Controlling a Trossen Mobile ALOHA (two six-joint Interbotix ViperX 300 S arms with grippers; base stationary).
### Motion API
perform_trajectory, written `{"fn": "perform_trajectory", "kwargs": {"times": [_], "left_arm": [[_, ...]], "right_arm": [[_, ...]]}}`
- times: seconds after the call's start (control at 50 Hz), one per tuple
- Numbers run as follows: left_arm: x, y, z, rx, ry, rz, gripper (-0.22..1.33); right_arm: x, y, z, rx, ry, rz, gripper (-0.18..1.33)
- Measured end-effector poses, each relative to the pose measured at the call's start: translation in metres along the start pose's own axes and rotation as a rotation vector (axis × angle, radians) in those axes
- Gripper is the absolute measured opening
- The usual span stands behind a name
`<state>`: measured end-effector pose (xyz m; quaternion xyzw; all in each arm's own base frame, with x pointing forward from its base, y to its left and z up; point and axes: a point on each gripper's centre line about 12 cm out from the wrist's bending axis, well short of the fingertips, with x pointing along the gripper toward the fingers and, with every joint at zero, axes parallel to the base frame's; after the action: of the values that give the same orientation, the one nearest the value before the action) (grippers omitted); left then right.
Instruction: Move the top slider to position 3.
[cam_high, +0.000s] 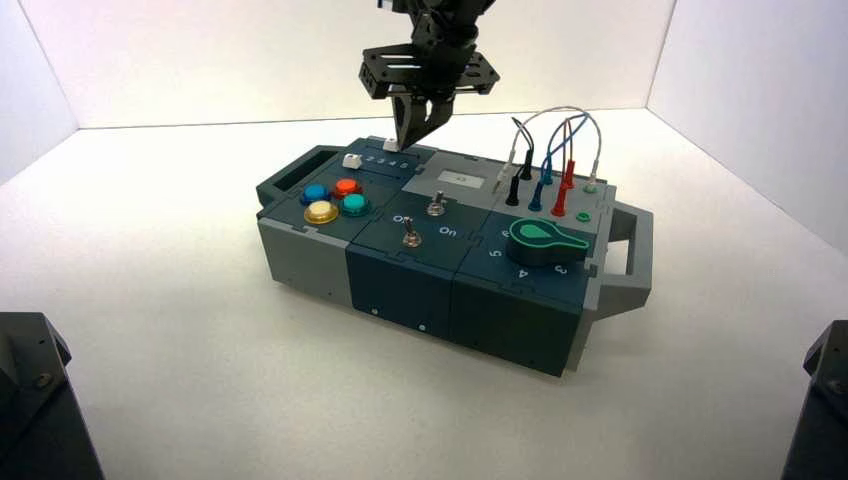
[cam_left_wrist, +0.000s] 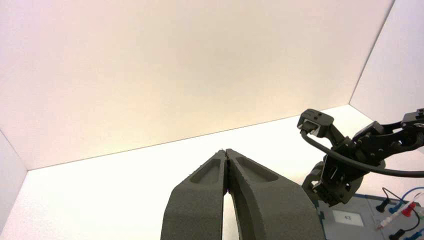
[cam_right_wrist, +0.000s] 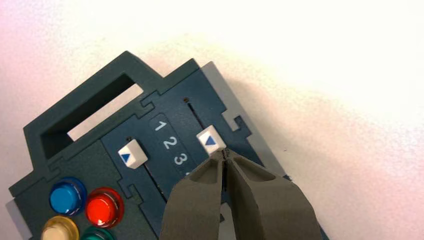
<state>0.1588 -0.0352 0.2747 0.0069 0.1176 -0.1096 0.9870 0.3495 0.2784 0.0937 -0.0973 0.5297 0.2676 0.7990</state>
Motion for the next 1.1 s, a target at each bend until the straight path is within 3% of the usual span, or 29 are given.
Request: {"fn": "perform_trajectory", "kwargs": {"times": [0.58, 1.1], "left_arm": [[0.0, 0.0, 0.0, 0.0, 0.0, 0.0, -0.16], [0.001, 0.0, 0.0, -0.006, 0.003, -0.002, -0.16]], "right_arm": [[-0.001, -0.001, -0.008, 0.01, 0.032, -0.001, -0.14], [-0.028, -0.002, -0.014, -0.007, -0.003, -0.009, -0.14]]}}
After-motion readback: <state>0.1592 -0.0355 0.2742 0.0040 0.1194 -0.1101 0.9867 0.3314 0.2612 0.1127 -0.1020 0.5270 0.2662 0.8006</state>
